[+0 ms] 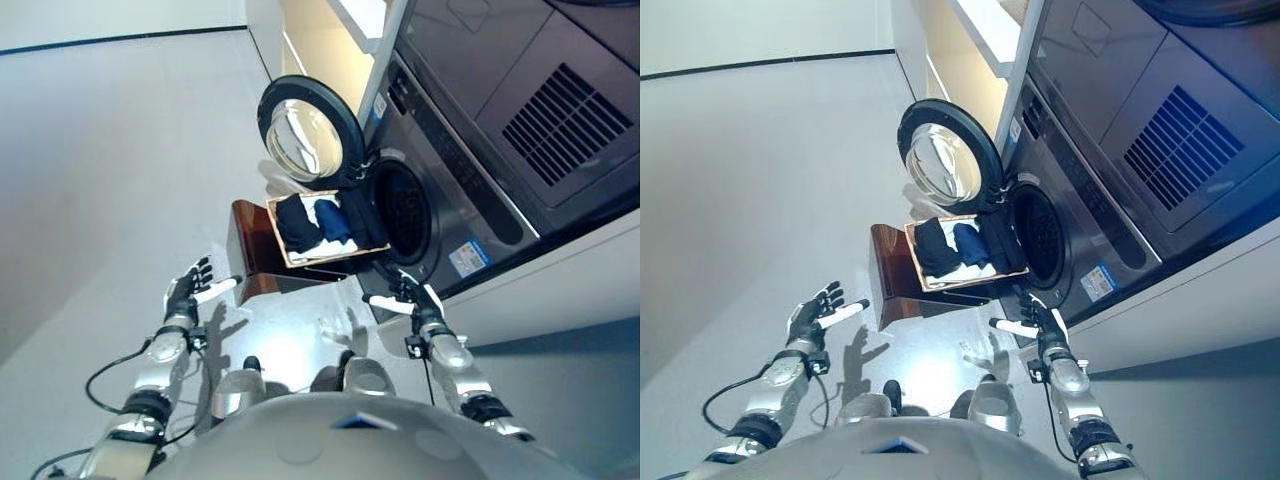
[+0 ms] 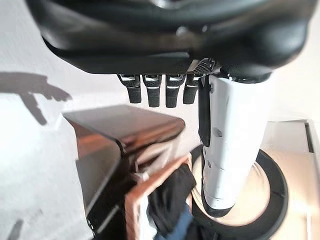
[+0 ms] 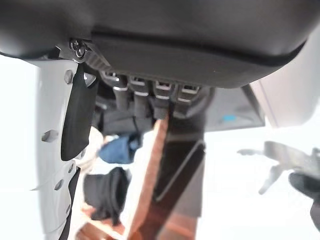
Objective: Pick up the clothes and place them into the washing machine
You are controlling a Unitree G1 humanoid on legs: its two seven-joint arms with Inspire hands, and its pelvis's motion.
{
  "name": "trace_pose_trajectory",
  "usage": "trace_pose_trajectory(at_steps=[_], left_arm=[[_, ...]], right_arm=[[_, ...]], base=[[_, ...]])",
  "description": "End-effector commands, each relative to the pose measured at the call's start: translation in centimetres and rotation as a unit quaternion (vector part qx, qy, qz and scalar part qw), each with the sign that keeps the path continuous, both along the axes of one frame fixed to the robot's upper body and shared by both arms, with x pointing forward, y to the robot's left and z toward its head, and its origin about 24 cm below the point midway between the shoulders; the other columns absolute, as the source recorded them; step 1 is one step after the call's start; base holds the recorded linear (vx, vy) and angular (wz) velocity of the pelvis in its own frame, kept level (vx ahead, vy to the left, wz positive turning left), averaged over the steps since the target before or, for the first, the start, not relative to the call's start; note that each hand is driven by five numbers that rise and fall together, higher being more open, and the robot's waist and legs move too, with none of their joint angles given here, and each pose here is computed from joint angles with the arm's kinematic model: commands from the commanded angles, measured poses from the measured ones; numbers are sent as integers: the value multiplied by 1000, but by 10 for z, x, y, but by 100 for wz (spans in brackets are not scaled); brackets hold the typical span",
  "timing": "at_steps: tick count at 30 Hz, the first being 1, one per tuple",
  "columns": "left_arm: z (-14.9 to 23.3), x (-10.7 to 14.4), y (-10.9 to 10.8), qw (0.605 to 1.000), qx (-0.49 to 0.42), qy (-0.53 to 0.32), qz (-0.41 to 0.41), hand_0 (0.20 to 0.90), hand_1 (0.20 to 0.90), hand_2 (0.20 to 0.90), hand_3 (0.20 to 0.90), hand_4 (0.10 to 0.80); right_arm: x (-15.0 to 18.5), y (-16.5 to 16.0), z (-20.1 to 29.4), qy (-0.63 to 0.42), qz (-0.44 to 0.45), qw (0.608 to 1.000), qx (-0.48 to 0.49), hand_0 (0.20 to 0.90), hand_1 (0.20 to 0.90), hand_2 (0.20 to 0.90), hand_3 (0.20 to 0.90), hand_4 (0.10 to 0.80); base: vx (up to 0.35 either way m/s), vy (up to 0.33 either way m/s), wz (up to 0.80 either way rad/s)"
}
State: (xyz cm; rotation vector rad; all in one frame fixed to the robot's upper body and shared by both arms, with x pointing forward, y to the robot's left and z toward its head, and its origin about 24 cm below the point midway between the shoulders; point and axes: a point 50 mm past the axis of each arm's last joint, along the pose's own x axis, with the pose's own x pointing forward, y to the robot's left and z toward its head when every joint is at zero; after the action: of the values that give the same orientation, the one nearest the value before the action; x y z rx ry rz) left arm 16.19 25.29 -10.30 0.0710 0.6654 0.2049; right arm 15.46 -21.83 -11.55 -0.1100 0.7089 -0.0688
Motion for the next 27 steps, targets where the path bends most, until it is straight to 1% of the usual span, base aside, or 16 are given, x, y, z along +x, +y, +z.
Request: trace_pose_trajectory(at_steps=[1,10,12,15,20,23,27], left_arm=[[33,45,-13,993,-7,-119,-24,900,900,900,900,800],[22,35,-18,996,-15,-91,-16,900,900,900,900,800],[19,33,-20,996,-24,-87,-10,900,900,900,900,800],[18,38,-30,995,-42,-89,-12,900,900,900,900,800],[19,47,-39,994,-51,-94,-18,900,900,900,900,800],[19,48,-41,994,-52,-94,-21,900,900,900,900,800],[23,56,-48,993,-58,-100,-37,900,900,900,900,800]], right_arm=[[37,-17,32,-99,-10,995,-19,900,900,900,900,800],[33,-18,32,-96,-1,995,-21,900,900,900,900,800],[34,-18,31,-95,2,995,-24,900,900,900,900,800],[38,-25,37,-108,-3,994,-36,900,900,900,900,800],[40,-32,41,-114,-2,992,-51,900,900,900,900,800],[39,-34,41,-111,-4,992,-52,900,900,900,900,800],[30,-40,37,-102,-23,993,-51,900,900,900,900,800]], base=[[174,-53,-6],[211,-128,-3],[231,-222,42],[189,-179,35],[154,-173,30],[111,-161,18],[99,-232,28]])
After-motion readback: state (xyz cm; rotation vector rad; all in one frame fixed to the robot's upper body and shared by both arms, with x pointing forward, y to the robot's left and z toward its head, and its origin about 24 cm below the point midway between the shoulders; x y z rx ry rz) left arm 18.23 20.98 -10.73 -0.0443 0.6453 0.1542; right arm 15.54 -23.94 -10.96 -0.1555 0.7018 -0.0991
